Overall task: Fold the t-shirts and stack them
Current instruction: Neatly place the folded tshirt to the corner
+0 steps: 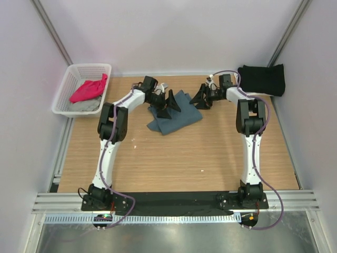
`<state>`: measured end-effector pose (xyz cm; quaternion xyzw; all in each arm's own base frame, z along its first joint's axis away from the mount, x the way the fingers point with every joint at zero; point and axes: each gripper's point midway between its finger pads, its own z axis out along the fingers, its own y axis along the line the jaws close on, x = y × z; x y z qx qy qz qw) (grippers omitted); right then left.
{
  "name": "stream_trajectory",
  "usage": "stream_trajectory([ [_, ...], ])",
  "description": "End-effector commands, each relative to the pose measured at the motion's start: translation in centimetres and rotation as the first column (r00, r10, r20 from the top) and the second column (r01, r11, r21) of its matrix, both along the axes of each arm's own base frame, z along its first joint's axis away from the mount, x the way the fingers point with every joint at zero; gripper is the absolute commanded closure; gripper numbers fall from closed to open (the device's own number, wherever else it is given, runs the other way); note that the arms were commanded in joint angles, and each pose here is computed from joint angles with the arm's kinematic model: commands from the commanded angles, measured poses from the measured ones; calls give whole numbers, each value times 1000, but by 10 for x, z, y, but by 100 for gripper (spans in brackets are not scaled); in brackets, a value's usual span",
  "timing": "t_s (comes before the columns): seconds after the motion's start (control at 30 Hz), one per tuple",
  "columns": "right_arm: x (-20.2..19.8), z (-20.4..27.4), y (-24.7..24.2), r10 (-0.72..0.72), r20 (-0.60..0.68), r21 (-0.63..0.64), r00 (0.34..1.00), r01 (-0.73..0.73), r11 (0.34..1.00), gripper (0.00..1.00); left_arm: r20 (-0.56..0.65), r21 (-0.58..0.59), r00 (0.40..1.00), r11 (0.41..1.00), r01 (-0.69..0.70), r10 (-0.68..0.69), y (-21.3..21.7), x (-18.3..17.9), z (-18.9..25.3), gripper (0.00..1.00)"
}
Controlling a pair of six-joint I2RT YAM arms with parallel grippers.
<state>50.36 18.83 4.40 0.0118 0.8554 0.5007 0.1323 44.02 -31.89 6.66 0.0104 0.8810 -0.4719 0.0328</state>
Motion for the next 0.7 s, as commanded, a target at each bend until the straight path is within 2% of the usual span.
stream_trajectory([
  [0.0,-3,-11,7,15,10,-52,1000,-15,999,34,59,-48,998,999,21,-18,-13,4,27,12],
  [0.67,-18,-42,22,44,-54,-77,998,-48,996,37,52,-14,998,1000,20,-19,-12,0,16,12],
])
